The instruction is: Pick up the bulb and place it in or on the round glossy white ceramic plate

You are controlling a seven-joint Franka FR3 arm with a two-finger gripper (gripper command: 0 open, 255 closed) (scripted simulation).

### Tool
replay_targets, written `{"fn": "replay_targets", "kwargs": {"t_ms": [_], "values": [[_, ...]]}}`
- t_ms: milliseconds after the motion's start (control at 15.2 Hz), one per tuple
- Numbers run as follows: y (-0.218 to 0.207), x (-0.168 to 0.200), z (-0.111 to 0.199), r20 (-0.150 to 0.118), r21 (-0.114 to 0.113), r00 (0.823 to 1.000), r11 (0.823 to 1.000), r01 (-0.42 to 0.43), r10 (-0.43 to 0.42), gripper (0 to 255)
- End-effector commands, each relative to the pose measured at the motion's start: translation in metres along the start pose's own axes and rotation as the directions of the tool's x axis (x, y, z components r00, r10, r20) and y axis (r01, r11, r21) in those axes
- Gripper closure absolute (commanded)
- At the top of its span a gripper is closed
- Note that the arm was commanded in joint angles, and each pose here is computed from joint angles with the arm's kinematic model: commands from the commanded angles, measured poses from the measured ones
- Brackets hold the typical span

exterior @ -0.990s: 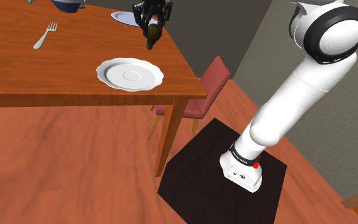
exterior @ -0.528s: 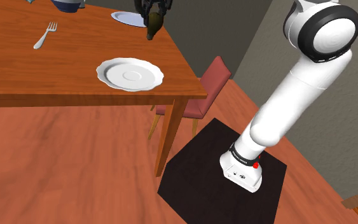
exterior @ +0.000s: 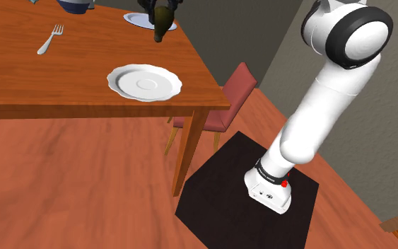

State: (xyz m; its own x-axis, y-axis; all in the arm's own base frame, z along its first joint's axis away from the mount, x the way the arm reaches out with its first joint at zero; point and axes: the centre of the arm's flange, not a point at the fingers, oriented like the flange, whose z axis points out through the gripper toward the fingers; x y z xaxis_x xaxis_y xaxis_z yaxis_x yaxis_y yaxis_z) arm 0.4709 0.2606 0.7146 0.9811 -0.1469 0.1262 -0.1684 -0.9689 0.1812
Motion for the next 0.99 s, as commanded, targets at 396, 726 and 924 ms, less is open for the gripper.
{"fn": "replay_targets", "kwargs": {"t_ms": [396, 726, 924], "values": [[-0.072, -0.044, -0.026, 0.000, 0.000, 1.000, 1.000, -0.001, 0.001, 255], [-0.077, -0.048, 0.000, 0.000, 0.000, 1.000, 1.000, -0.001, 0.001, 255], [-0.079, -0.050, 0.015, 0.000, 0.000, 1.000, 1.000, -0.001, 0.001, 255]]}}
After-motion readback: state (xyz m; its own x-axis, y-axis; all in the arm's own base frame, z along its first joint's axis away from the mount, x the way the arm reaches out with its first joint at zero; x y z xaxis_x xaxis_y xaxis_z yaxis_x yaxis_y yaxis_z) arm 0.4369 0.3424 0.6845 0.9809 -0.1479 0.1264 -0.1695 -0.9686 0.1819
